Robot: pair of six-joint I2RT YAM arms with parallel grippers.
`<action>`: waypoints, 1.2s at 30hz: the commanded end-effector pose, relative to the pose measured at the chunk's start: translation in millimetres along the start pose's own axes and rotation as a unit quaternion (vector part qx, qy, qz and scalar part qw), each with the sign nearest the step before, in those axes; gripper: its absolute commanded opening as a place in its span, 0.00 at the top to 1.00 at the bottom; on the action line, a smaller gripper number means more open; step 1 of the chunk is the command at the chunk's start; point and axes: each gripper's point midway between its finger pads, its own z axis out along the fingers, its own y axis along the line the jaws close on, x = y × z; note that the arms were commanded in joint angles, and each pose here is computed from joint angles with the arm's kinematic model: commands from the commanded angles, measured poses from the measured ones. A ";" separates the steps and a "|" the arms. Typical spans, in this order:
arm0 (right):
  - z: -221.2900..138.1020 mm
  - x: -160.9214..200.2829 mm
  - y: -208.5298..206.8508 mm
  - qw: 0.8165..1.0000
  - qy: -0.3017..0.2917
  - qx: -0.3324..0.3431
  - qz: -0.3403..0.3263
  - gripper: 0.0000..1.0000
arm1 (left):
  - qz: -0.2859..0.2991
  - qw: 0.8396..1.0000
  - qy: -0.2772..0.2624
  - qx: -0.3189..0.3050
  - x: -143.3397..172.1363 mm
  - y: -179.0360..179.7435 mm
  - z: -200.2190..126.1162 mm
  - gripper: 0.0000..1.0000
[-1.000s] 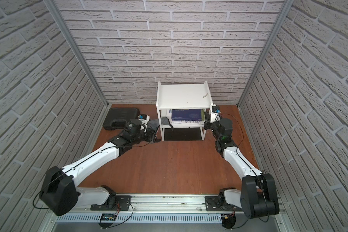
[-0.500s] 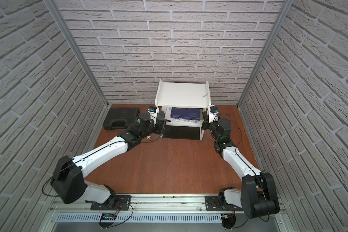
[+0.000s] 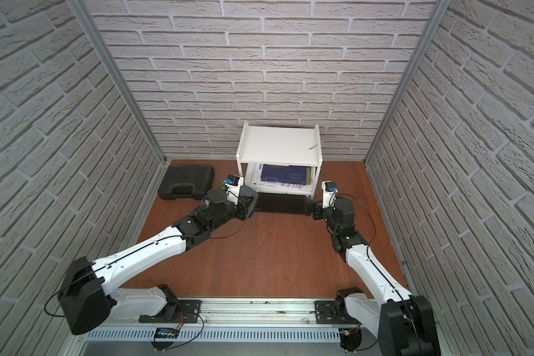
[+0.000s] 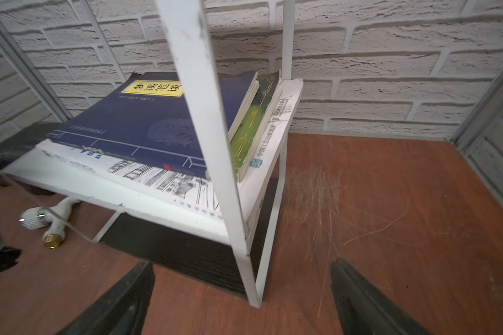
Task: Wipe the bookshelf clean with a cloth
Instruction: Wipe the dust from the shelf.
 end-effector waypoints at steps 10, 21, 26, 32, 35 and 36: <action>-56.7 -6.6 199.0 0.861 -0.103 -0.389 -0.310 0.00 | 0.024 0.967 0.086 0.237 -15.1 -93.8 -17.2 0.99; -25.2 -57.1 236.8 0.836 -0.212 -0.374 -0.340 0.33 | 0.026 0.975 0.103 0.193 0.2 -71.1 -11.2 0.80; 22.3 -35.5 206.9 0.891 -0.124 -0.280 -0.336 0.97 | -0.063 0.994 0.007 0.088 -5.2 28.4 -20.2 0.47; 78.9 -6.9 184.2 0.907 0.004 -0.160 -0.390 0.97 | -0.078 0.992 -0.088 0.044 -46.8 86.1 -40.7 0.34; 97.4 -5.0 198.1 0.899 0.030 -0.130 -0.417 0.97 | -0.047 0.991 -0.097 0.074 -69.2 74.3 -33.6 0.33; 100.3 2.2 199.4 0.889 0.048 -0.122 -0.439 0.97 | -0.043 0.991 -0.100 0.083 -73.9 71.8 -30.0 0.33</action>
